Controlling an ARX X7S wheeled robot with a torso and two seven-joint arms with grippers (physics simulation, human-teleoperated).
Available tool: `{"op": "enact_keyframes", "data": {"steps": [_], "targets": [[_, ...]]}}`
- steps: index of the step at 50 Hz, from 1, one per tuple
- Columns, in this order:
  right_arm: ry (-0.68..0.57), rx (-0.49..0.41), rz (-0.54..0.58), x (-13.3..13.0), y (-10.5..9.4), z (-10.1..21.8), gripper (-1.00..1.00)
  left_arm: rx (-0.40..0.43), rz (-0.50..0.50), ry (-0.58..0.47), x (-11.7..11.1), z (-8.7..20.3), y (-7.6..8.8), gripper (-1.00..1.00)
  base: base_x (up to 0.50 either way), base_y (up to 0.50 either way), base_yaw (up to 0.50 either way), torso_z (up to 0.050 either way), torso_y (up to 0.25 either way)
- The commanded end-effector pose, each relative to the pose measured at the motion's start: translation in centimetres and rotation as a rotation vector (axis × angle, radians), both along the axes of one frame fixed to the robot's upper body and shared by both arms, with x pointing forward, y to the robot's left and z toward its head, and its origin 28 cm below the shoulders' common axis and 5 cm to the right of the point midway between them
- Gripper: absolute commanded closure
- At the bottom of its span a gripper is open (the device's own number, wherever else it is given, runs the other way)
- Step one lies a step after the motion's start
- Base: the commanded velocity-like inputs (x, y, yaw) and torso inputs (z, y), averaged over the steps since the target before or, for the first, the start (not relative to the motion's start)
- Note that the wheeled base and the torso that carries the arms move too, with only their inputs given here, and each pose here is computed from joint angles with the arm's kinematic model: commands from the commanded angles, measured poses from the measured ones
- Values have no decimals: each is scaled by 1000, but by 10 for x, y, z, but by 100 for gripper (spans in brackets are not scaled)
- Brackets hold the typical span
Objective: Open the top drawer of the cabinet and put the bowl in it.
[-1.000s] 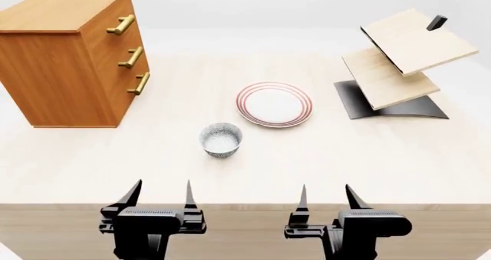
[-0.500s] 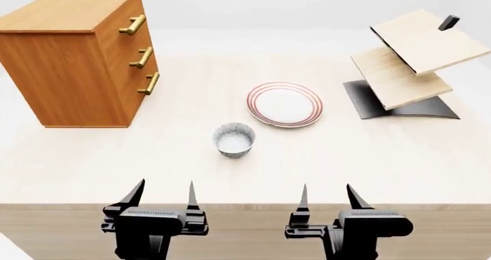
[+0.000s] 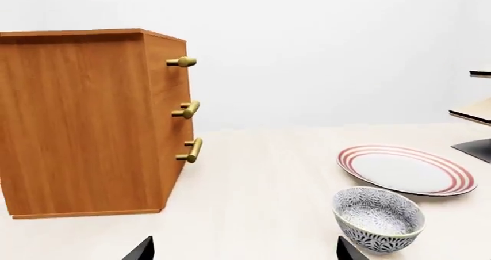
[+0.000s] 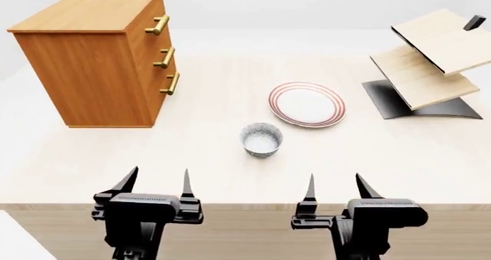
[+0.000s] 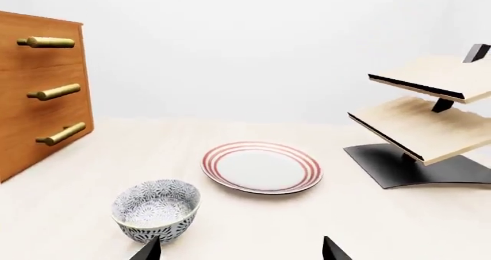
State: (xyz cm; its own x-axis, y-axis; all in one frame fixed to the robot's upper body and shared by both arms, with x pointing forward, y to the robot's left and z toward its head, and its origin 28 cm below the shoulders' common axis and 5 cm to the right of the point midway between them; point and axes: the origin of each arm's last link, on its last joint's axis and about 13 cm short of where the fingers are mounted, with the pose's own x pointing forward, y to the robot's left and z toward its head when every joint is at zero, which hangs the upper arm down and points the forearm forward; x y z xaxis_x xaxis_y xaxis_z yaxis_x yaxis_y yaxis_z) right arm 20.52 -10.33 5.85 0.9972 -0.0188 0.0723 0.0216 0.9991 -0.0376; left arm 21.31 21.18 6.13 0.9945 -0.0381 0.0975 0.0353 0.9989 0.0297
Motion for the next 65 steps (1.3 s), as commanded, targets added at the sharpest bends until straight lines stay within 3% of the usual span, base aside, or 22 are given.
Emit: {"op": "enact_keyframes", "data": {"steps": [1, 11, 20, 30, 65], "targets": [[-67, -64, 20, -6, -10, 63, -100, 23, -46, -53, 2, 66, 6, -100, 0, 0, 0, 0, 0], [-135, -98, 38, -6, -16, 125, -100, 47, -80, -98, 13, 144, 15, -100, 0, 0, 0, 0, 0], [-167, -113, 27, -3, -20, 147, -100, 84, -75, -134, 21, 178, 18, -100, 0, 0, 0, 0, 0], [-184, -108, 14, -2, -23, 153, -100, 106, -75, -147, 22, 188, 19, -100, 119, 0, 0, 0, 0], [-199, -109, 3, -2, -25, 154, -100, 128, -79, -158, 23, 191, 19, -100, 499, 0, 0, 0, 0]]}}
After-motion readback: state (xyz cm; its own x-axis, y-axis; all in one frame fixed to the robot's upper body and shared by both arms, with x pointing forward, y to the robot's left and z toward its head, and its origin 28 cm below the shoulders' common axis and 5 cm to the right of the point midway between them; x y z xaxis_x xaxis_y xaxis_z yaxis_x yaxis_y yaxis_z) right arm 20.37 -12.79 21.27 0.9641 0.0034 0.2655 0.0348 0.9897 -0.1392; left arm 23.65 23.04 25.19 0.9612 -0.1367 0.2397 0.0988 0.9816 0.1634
